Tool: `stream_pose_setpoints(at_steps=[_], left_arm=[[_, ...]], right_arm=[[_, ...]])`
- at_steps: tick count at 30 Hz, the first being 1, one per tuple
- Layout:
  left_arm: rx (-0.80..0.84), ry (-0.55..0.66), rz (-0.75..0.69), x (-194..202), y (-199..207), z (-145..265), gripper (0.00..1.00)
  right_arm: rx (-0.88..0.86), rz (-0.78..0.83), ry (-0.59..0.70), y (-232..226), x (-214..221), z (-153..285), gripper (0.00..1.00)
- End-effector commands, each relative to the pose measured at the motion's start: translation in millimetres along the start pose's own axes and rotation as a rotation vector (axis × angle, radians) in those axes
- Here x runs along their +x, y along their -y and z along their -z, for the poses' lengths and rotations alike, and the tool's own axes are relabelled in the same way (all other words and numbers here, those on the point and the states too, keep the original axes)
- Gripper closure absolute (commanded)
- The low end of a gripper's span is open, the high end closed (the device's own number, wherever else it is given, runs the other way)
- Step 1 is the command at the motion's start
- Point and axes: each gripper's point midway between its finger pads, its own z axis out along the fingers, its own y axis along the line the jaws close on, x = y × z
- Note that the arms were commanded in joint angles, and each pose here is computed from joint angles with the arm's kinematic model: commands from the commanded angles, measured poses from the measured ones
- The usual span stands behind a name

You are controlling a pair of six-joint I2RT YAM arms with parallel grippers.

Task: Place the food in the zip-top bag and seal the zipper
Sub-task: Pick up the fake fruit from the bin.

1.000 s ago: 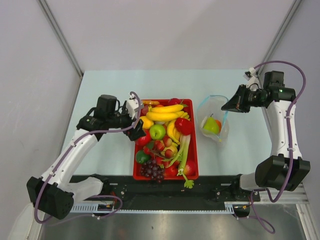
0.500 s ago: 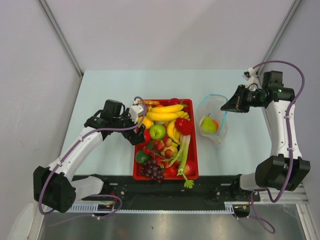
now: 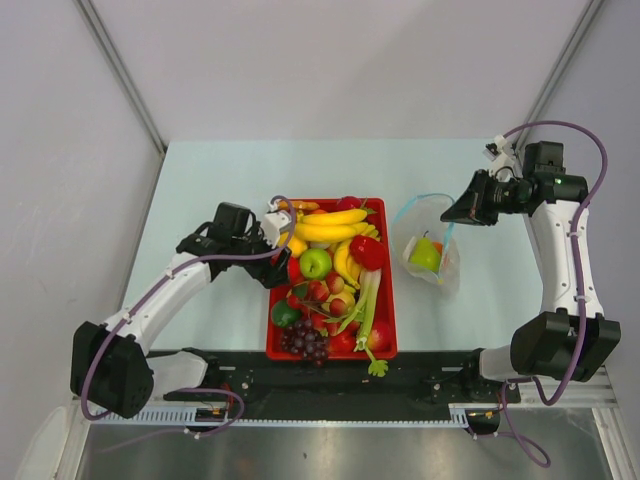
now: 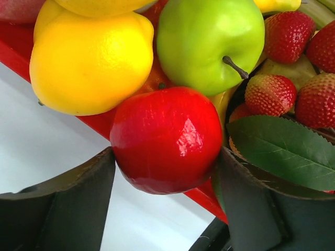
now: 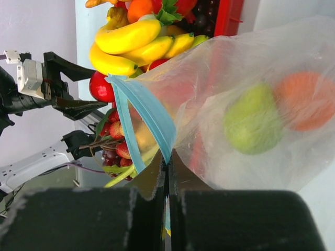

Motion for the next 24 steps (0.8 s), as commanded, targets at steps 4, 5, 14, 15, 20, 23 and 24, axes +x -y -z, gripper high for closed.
stream_pose_setpoints(at_steps=[4, 5, 14, 15, 20, 23, 24], left_arm=[[0.012, 0.077, -0.036, -24, 16, 30, 0.44], [0.013, 0.101, -0.055, -29, 20, 39, 0.47], [0.073, 0.422, -0.204, -174, 65, 90, 0.53], [0.116, 0.45, -0.235, -200, 81, 83, 0.53], [0.223, 0.538, -0.389, -274, 141, 57, 0.52], [0.295, 0.52, -0.416, -293, 172, 23, 0.51], [0.326, 0.529, -0.444, -299, 191, 21, 0.51]], right_arm=[[-0.006, 0.024, 0.01, -1, -4, -3, 1.0], [-0.006, 0.026, 0.01, -1, -4, -3, 1.0], [-0.018, 0.034, -0.001, -2, -4, -7, 1.0], [-0.02, 0.032, -0.003, -1, -4, -8, 1.0], [-0.028, 0.024, -0.005, -2, -6, -10, 1.0], [-0.031, 0.021, -0.001, -3, -7, -11, 1.0], [-0.032, 0.024, 0.005, -4, -8, -10, 1.0]])
